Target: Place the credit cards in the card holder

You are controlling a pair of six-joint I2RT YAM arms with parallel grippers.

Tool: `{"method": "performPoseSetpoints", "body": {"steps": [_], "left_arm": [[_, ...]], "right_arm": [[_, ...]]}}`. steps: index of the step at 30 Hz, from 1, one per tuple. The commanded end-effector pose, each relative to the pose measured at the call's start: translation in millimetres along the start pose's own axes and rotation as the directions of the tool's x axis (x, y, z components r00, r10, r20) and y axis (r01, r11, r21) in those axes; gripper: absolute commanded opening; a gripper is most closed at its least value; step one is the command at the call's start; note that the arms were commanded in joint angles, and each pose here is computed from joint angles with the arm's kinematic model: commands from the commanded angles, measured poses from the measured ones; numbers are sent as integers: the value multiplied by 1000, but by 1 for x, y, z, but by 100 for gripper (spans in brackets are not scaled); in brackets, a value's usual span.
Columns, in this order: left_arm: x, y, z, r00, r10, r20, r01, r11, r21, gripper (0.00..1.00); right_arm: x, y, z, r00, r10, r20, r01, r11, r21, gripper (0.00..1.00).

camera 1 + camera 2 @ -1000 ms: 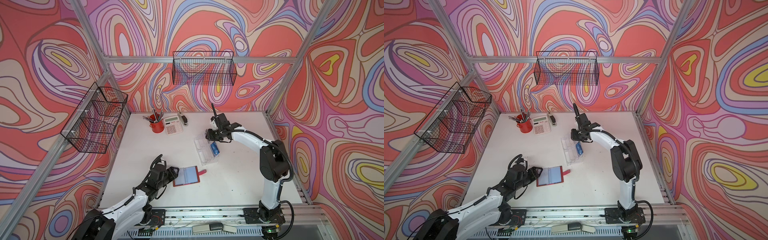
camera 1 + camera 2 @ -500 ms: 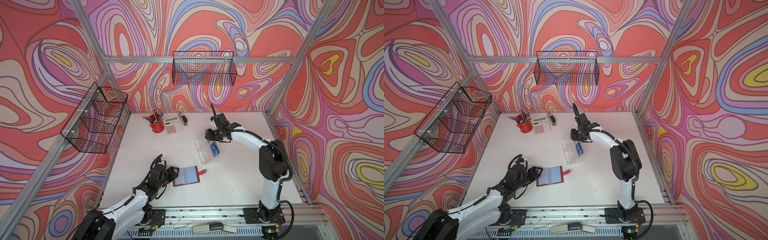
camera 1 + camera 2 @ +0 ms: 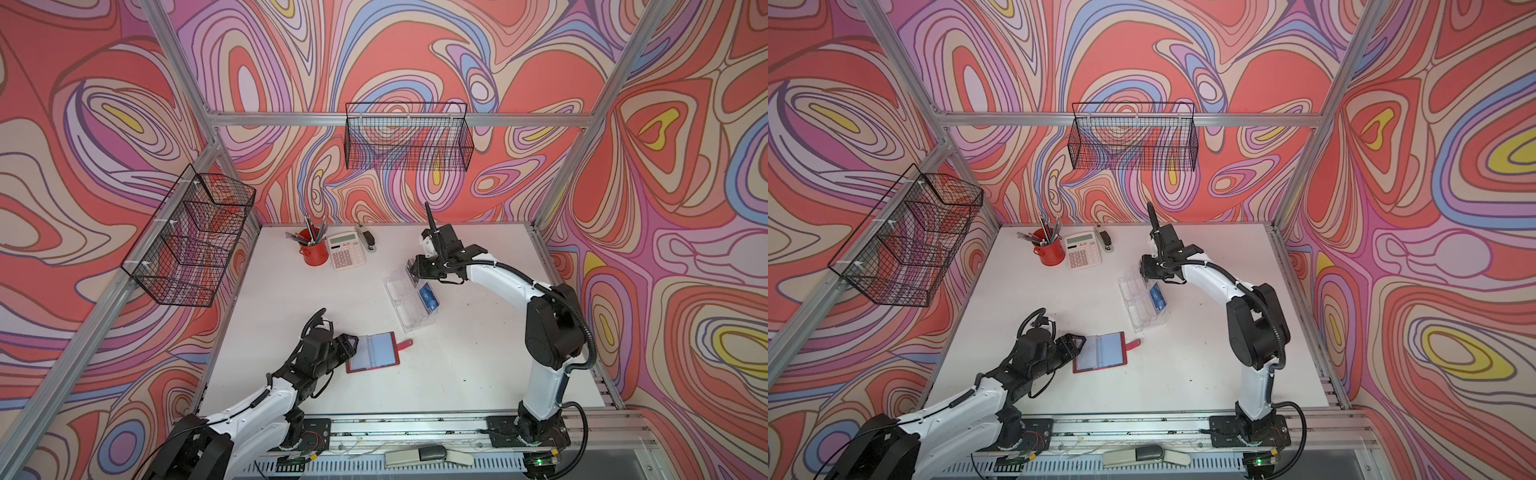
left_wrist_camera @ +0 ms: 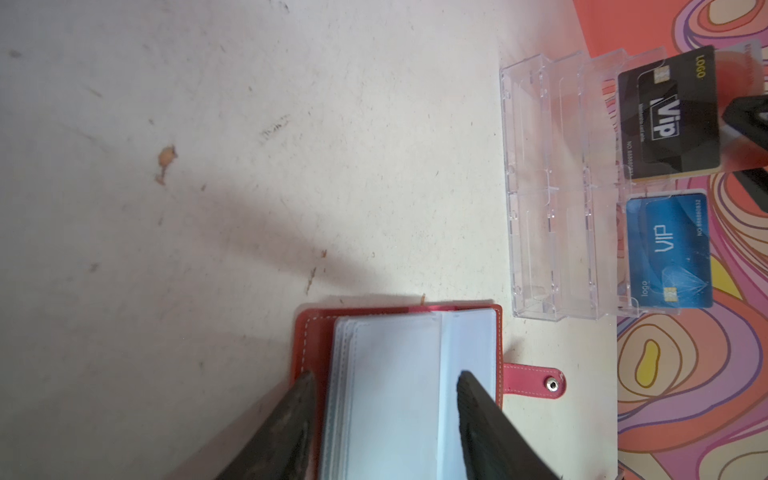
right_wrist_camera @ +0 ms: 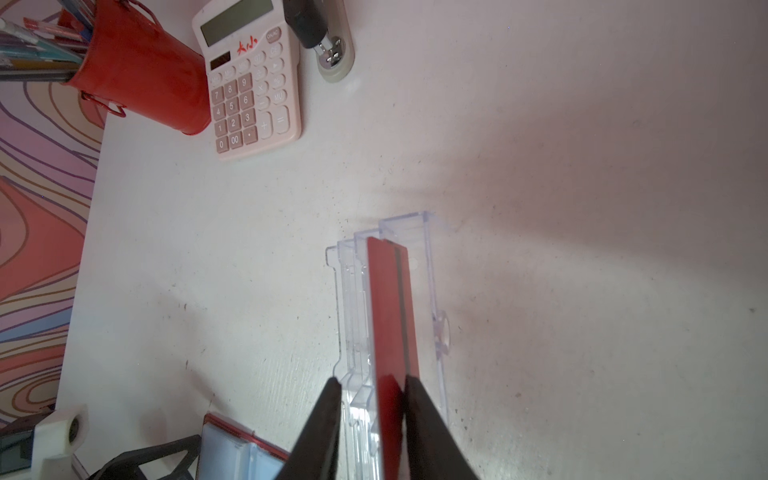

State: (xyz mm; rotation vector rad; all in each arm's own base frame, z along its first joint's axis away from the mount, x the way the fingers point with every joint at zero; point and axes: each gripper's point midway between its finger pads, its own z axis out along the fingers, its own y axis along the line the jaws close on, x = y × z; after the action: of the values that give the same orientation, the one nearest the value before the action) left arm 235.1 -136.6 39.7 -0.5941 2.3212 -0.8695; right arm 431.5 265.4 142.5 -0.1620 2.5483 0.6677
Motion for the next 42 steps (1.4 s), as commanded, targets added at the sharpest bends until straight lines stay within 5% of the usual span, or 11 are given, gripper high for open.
{"method": "performPoseSetpoints", "body": {"steps": [1,16,23,28,35,42], "left_arm": [[-7,-14,0,1000,17,13,-17,999,35,57],[-7,-17,0,1000,22,5,-22,999,45,57],[-7,-24,-3,999,54,10,-54,995,85,59],[-8,-37,-11,996,77,51,-85,978,189,65],[-19,-27,-23,989,27,144,-52,983,176,65],[-27,-11,-33,980,-27,199,7,995,101,62]], "right_arm": [[-5,8,-14,999,-29,32,29,1000,-9,26],[-11,-5,-25,997,-48,67,42,996,84,0],[-17,-16,-46,991,-52,120,32,986,166,0],[-20,-17,-94,977,-25,210,-19,978,205,0],[11,9,-151,931,93,353,-125,990,68,0],[90,80,-144,893,167,417,-127,984,-122,0]]}}
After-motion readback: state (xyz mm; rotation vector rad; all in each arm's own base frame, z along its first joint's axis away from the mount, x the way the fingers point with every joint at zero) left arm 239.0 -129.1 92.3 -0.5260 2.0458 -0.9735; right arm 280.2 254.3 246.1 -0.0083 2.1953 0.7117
